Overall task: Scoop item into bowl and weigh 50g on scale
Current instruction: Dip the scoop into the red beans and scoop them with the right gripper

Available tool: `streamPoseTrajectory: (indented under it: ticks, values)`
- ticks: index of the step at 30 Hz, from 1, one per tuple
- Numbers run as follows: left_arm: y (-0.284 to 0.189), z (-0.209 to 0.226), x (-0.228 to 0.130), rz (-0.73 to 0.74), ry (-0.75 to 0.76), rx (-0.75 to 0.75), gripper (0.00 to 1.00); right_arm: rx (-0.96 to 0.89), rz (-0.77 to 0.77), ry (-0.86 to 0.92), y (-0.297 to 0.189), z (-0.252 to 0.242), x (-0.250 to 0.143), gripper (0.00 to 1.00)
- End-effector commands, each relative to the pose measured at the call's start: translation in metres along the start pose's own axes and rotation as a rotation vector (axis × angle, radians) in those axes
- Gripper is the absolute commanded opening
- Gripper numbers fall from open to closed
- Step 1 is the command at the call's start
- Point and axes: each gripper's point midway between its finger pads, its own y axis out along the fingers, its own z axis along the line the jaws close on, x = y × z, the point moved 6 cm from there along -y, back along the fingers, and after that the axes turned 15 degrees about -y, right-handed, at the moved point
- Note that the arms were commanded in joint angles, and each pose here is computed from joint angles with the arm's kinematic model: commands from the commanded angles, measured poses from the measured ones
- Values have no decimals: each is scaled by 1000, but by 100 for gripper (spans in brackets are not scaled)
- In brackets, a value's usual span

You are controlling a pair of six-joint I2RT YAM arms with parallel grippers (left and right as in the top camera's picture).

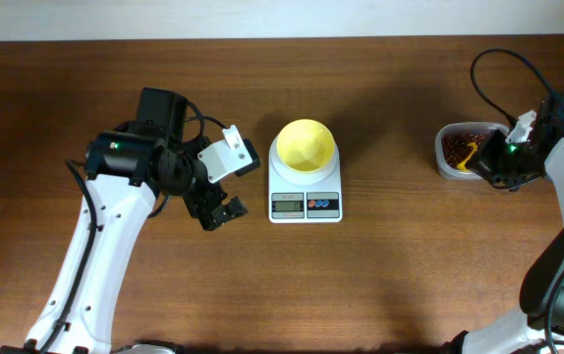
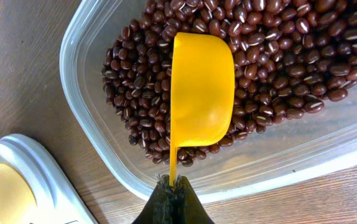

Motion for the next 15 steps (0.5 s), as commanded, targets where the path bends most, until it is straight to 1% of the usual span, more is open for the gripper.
streamPoseTrajectory:
  ticks: [1, 3, 5, 10, 13, 15]
  values:
    - [1, 0, -1, -1, 8, -11, 99, 3, 45, -51, 11, -7, -8, 4]
    - [1, 0, -1, -1, 8, -11, 99, 3, 36, -91, 10, -9, -7, 4]
    - [1, 0, -1, -1, 8, -11, 99, 13, 25, -73, 6, -17, -5, 4]
    - [1, 0, -1, -1, 8, -11, 99, 235, -63, -101, -15, -31, 1, 4]
    - [1, 0, -1, -1, 8, -11, 99, 242, -85, -68, -22, -43, 2, 4]
    - [1, 0, -1, -1, 8, -11, 99, 263, -101, -86, -24, -44, 3, 4]
